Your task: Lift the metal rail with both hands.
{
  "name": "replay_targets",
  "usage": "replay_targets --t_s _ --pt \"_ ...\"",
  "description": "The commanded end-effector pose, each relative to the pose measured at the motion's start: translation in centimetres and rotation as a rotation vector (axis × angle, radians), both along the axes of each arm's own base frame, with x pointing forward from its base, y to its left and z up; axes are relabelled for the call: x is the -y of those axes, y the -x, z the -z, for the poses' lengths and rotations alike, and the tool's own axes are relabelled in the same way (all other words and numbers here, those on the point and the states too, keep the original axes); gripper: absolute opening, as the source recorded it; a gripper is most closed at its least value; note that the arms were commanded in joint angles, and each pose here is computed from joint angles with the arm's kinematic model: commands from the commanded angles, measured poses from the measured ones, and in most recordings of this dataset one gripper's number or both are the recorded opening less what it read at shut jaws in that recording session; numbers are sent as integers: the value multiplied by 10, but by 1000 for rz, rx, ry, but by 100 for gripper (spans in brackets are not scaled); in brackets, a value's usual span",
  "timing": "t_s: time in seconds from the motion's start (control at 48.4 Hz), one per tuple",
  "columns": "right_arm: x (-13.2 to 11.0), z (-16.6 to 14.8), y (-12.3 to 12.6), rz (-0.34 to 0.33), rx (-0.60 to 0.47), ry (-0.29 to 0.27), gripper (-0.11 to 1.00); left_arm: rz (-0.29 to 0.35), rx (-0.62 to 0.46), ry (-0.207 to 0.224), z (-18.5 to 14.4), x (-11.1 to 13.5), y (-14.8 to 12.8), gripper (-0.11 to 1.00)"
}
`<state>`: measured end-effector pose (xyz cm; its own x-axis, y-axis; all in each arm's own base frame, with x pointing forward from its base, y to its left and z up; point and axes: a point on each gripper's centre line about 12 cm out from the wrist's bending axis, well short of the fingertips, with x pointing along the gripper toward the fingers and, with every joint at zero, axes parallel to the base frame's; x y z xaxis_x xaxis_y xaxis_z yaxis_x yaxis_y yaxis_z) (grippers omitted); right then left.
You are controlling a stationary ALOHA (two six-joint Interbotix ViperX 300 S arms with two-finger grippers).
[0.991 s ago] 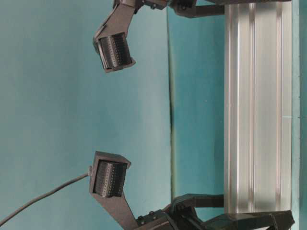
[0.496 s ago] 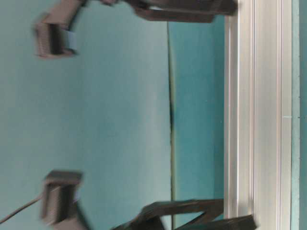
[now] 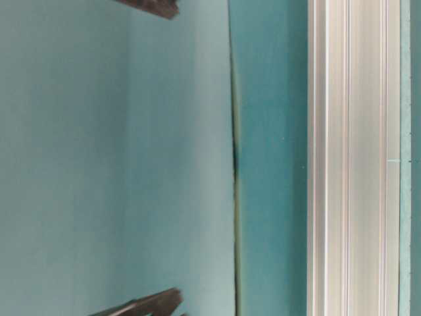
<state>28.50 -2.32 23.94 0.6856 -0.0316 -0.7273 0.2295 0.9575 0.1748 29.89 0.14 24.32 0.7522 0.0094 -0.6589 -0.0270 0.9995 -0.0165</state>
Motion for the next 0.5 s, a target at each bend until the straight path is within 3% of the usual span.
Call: replay_targets --t_s 0.0,0.475 --pt "1 -6 6 16 54 -3 95 -6 72 0 -18 -2 6 95" --pt "-1 -51 42 30 391 31 95 -16 354 0 -57 -4 37 95"
